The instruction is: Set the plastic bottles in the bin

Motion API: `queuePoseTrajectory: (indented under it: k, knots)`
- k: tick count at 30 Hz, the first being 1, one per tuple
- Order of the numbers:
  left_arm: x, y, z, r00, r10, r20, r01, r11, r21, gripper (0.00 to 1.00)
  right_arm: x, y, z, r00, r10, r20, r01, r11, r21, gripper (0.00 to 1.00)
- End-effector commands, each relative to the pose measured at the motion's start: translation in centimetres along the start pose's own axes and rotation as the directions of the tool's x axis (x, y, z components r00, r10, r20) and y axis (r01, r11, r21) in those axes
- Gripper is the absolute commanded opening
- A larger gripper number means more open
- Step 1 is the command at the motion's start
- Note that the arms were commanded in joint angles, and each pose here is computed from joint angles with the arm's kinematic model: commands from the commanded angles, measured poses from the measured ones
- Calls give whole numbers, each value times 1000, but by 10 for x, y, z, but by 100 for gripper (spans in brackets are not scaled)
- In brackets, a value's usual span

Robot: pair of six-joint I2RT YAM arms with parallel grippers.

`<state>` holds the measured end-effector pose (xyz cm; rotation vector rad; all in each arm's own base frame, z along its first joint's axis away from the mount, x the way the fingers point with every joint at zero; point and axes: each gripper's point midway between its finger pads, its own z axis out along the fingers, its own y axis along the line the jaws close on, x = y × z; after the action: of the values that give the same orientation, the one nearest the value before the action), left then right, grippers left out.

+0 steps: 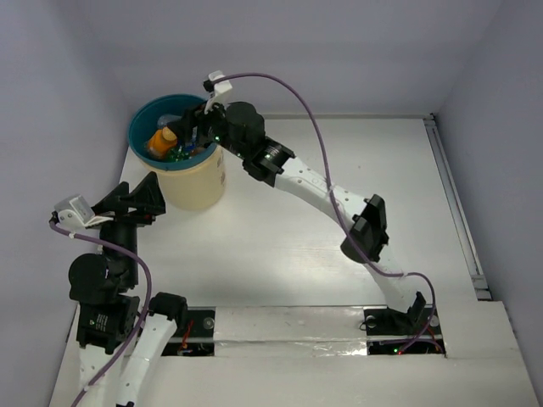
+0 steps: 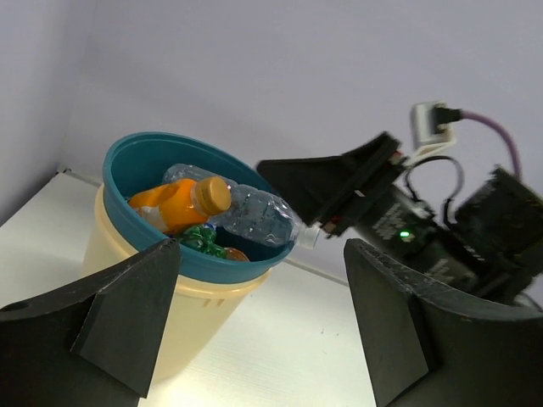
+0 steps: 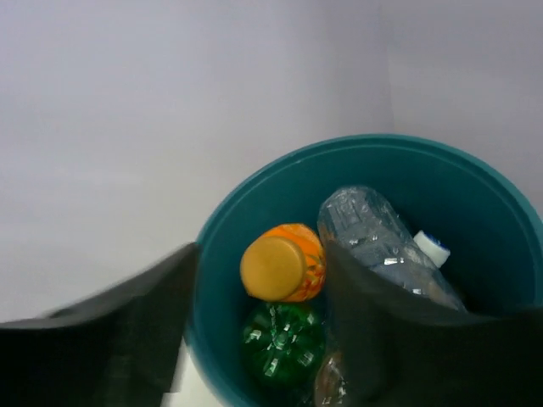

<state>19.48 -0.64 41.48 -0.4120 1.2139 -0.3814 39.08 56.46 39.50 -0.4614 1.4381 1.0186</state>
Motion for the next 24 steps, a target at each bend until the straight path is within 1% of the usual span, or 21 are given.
queuePoseTrajectory:
  k: [1, 3, 4, 5, 7, 8, 10, 11, 12, 14, 15, 16, 17, 18, 19, 20, 21, 22, 24]
  knots:
    - [-14, -15, 3, 1000, -8, 10, 8, 999, 45, 76, -118, 42, -46, 976, 21, 215, -6, 997, -71, 60]
    - [-10, -18, 3, 1000, -9, -13, 10, 998, 60, 78, -133, 45, -66, 971, 26, 238, -9, 997, -73, 33]
    - [-8, -22, 3, 1000, -9, -28, 11, 997, 81, 79, -138, 45, -90, 972, 29, 234, -13, 998, -67, 16]
    - [-4, -24, 3, 999, -6, -42, 9, 996, 90, 82, -151, 49, -105, 960, 35, 276, -13, 996, -83, 10]
    - [4, -27, 3, 997, 0, -78, 9, 994, 113, 85, -164, 48, -137, 950, 38, 311, -16, 997, -73, 3]
    - [7, -27, 2, 996, -1, -88, 11, 993, 116, 88, -173, 49, -172, 941, 29, 336, -6, 998, -70, 3]
    - [17, -29, 1, 992, 5, -126, 12, 991, 133, 91, -182, 40, -209, 930, 25, 366, -17, 1000, -25, 3]
    - [19, -31, 0, 990, 3, -138, 17, 989, 144, 99, -185, 37, -227, 925, 24, 380, -21, 1000, -11, 4]
    - [26, -33, -1, 987, 8, -161, 19, 986, 164, 99, -186, 29, -266, 916, 26, 400, -38, 999, 21, 6]
    - [33, -33, -2, 982, -1, -189, 33, 985, 167, 99, -183, 19, -303, 906, 51, 421, -80, 995, 53, 12]
    - [37, -34, -2, 980, -7, -201, 42, 985, 169, 99, -181, 8, -340, 891, 62, 450, -112, 990, 84, 18]
    - [41, -35, -3, 976, -9, -217, 48, 983, 179, 99, -180, 1, -359, 882, 69, 467, -134, 985, 108, 33]
    - [43, -36, -3, 974, -11, -225, 53, 982, 181, 99, -170, -8, -373, 886, 79, 457, -160, 977, 141, 41]
    - [47, -40, -4, 970, -7, -245, 59, 977, 205, 99, -168, -24, -391, 874, 77, 479, -199, 958, 209, 52]
    - [49, -40, -5, 967, -7, -253, 61, 976, 207, 99, -168, -31, -420, 857, 80, 509, -225, 947, 230, 66]
    - [52, -40, -5, 965, -5, -262, 61, 976, 208, 99, -157, -41, -432, 868, 81, 490, -241, 931, 273, 71]
    - [53, -41, -5, 963, -6, -269, 65, 975, 211, 99, -153, -48, -443, 864, 78, 497, -256, 918, 301, 75]
    - [55, -42, -5, 960, -4, -279, 67, 974, 219, 99, -152, -58, -464, 846, 76, 528, -288, 898, 333, 80]
    - [62, -42, -4, 954, -4, -300, 72, 973, 218, 99, -142, -66, -478, 850, 72, 522, -298, 883, 362, 80]
